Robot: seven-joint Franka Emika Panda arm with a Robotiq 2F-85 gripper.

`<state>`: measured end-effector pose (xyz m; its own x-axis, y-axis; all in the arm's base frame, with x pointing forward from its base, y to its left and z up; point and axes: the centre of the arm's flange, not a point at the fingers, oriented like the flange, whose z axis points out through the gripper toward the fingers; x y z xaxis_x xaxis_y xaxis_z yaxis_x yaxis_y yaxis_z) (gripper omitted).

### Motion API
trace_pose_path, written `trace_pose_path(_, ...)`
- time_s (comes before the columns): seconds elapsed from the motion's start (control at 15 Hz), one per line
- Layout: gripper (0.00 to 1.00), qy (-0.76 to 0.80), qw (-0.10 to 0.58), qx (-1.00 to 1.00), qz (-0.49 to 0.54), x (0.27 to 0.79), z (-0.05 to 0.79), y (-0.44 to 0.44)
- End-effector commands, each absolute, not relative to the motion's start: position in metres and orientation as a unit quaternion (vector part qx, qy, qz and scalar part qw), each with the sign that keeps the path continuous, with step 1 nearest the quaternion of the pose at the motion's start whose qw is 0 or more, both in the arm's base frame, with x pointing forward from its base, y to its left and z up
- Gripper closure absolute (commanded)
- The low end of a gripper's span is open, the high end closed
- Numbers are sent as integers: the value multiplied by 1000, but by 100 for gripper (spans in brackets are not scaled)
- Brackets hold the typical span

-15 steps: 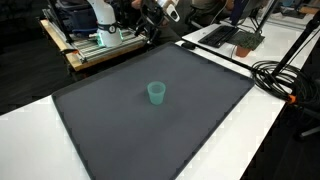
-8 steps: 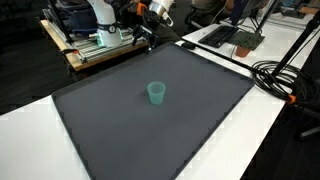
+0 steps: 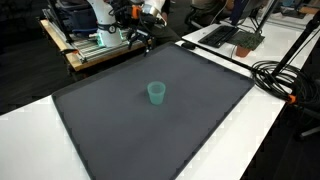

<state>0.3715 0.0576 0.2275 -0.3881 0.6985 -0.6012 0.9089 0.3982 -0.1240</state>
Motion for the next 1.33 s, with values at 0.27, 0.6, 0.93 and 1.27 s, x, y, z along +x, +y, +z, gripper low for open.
trace_pose_path(0.27, 0, 845, 370, 355, -154, 418, 217, 48)
trace_pose_path(0.6, 0, 881, 360, 293, -87, 434, 201, 27)
trace_pose_path(0.93, 0, 879, 354, 305, -89, 432, 202, 24)
trace_pose_path(1.27, 0, 869, 369, 314, -102, 436, 179, 18)
